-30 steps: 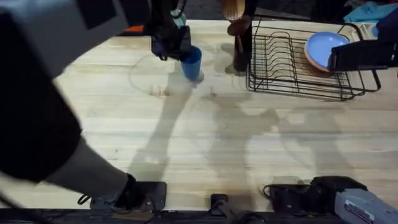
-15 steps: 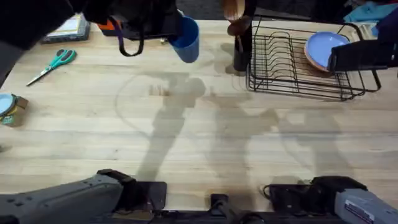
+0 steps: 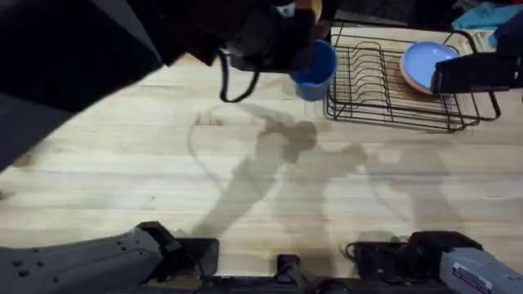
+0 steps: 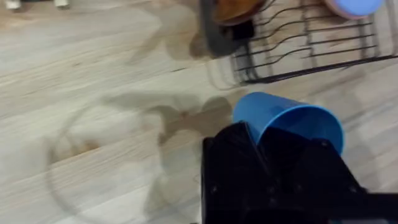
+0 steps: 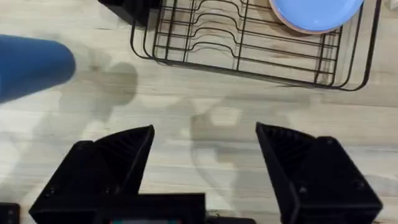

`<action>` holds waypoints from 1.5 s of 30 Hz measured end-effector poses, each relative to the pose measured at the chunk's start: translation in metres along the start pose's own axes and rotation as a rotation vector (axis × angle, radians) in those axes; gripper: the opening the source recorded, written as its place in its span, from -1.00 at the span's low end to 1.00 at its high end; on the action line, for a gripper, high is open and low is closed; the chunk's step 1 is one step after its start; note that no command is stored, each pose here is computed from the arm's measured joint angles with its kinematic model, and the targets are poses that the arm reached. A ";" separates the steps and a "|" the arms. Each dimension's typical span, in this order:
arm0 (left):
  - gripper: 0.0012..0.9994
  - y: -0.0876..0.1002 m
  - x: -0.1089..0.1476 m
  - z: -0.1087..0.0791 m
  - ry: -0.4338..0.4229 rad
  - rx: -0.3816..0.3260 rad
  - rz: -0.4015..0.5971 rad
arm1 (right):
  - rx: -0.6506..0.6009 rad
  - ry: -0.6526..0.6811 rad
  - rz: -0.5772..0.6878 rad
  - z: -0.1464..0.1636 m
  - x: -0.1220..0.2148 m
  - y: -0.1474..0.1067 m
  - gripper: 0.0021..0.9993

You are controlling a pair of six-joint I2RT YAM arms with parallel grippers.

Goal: Pick up the cup on the table and put them onto the rack.

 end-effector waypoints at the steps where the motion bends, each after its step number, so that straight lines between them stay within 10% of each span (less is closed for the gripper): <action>1: -0.91 0.000 0.000 -0.005 -0.012 0.006 -0.010 | 0.000 0.000 0.000 0.000 0.000 0.000 0.99; 15: -0.91 0.002 -0.049 -0.076 -0.127 -0.016 -0.091 | 0.028 -0.004 0.000 -0.001 0.000 0.000 0.99; 23: -0.92 0.008 -0.085 -0.091 -0.159 -0.033 -0.125 | 0.031 -0.007 0.001 -0.001 0.000 0.000 0.99; 45: -0.92 0.013 -0.078 -0.094 -0.075 -0.227 -0.035 | 0.031 -0.007 0.001 -0.001 0.000 0.000 0.99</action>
Point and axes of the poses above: each hand's point on the last joint's axis, 136 mm out from that joint toward the fingers, its own x axis back along the fingers, its own z axis along the line the jaws close on, y = z × x, the point moved 2 cm from there along x, back along the fingers, and after that the axes turned 6 degrees about x, right-handed, at the moved point
